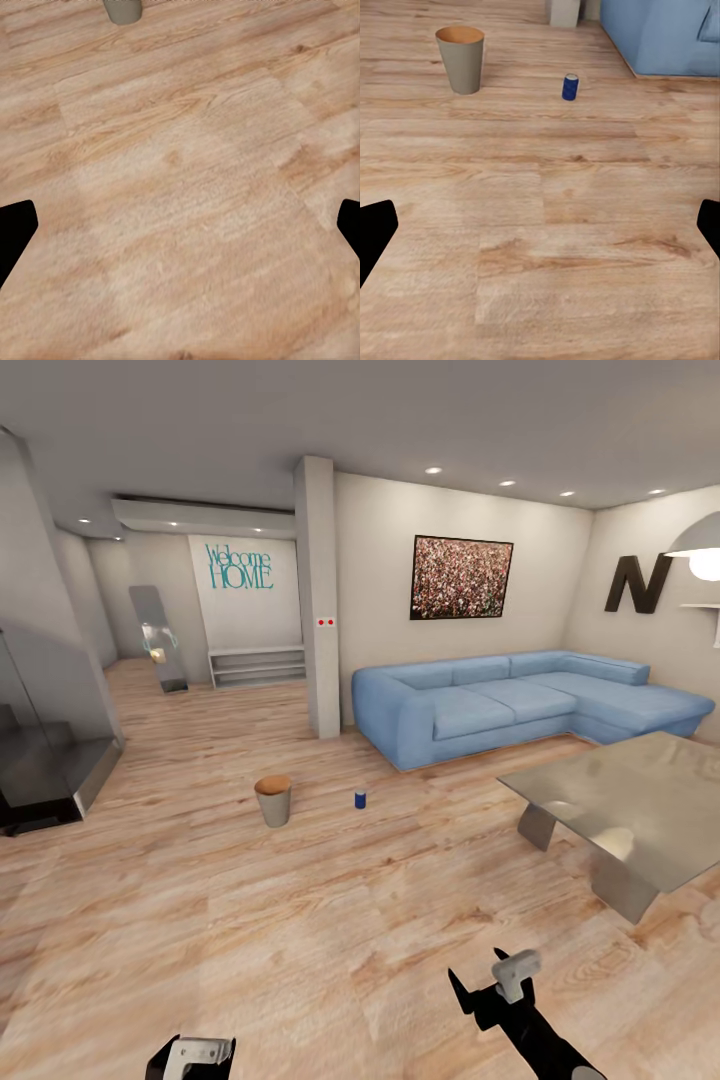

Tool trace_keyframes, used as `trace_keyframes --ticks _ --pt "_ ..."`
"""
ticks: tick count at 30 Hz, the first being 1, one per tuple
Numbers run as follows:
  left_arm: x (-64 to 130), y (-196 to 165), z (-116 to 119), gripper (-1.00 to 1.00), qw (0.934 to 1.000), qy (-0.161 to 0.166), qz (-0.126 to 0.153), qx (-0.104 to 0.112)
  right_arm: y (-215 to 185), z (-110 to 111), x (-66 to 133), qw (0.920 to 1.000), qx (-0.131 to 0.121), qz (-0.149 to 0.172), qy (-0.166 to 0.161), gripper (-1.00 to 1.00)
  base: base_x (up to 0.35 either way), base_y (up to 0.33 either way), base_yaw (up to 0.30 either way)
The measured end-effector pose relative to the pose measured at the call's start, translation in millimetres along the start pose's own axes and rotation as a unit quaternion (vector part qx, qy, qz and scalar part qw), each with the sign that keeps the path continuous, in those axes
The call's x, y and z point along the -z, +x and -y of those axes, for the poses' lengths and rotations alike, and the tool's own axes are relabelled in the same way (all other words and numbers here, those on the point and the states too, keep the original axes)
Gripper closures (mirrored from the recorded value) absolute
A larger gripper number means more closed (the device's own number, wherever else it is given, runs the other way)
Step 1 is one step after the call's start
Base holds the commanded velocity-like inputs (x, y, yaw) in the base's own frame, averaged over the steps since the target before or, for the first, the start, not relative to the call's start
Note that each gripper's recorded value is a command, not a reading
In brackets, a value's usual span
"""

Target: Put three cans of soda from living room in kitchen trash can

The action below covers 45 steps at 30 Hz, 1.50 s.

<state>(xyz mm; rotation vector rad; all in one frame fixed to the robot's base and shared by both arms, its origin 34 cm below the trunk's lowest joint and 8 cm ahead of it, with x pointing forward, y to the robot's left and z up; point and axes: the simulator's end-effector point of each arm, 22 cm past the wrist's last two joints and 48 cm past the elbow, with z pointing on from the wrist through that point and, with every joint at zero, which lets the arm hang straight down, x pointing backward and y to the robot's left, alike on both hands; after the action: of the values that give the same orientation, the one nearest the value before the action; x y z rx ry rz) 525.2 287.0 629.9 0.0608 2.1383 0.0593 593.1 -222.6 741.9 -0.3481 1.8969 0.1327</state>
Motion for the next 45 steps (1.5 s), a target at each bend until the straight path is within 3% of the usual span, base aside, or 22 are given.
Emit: trace_keyframes --ticks 45 --pt "0.3 3.4 2.4 -1.0 1.0 0.002 -0.002 -0.002 2.8 -2.4 -1.4 1.0 -0.007 -0.002 0.006 -1.0 0.284 0.114 0.001"
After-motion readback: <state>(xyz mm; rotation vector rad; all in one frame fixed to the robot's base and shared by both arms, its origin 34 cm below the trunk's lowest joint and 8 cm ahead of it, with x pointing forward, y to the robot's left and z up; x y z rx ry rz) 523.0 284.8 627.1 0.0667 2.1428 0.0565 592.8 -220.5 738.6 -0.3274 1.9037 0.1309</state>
